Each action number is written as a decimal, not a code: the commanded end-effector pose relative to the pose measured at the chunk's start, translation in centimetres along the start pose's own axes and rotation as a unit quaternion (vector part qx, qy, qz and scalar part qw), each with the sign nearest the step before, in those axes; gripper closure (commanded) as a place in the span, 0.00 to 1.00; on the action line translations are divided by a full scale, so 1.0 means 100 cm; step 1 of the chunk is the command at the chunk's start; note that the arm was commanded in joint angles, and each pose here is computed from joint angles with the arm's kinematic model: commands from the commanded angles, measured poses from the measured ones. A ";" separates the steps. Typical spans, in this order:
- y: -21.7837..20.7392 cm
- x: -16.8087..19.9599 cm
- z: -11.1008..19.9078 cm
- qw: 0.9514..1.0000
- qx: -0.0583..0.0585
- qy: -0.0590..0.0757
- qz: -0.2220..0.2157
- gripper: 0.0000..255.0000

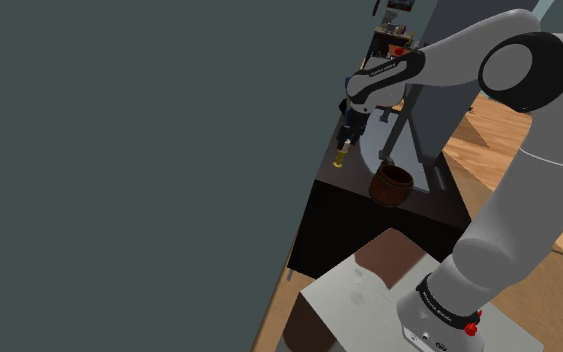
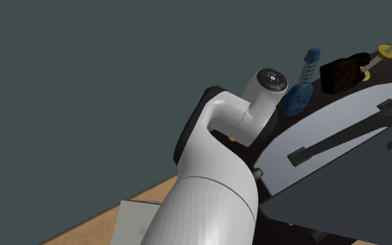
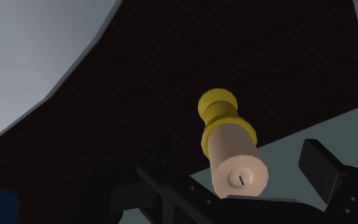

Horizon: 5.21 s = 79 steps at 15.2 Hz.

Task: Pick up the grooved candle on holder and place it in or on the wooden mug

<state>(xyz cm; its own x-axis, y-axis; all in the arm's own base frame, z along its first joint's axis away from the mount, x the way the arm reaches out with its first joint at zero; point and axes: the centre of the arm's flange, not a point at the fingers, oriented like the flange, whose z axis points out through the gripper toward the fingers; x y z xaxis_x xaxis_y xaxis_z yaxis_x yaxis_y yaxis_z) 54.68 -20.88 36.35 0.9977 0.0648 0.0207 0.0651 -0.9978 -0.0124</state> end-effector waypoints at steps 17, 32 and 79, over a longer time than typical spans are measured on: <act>0.000 0.001 -0.037 1.000 0.000 0.000 0.000 1.00; -0.001 0.002 -0.116 1.000 0.000 0.000 0.000 1.00; 0.006 -0.211 -0.151 1.000 0.000 0.000 0.000 1.00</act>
<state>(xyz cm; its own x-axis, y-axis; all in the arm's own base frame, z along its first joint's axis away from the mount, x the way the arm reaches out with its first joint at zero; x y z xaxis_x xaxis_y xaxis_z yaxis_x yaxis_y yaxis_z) 34.25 -21.42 53.58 0.9931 0.1031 0.0562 0.1019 -0.9945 0.0236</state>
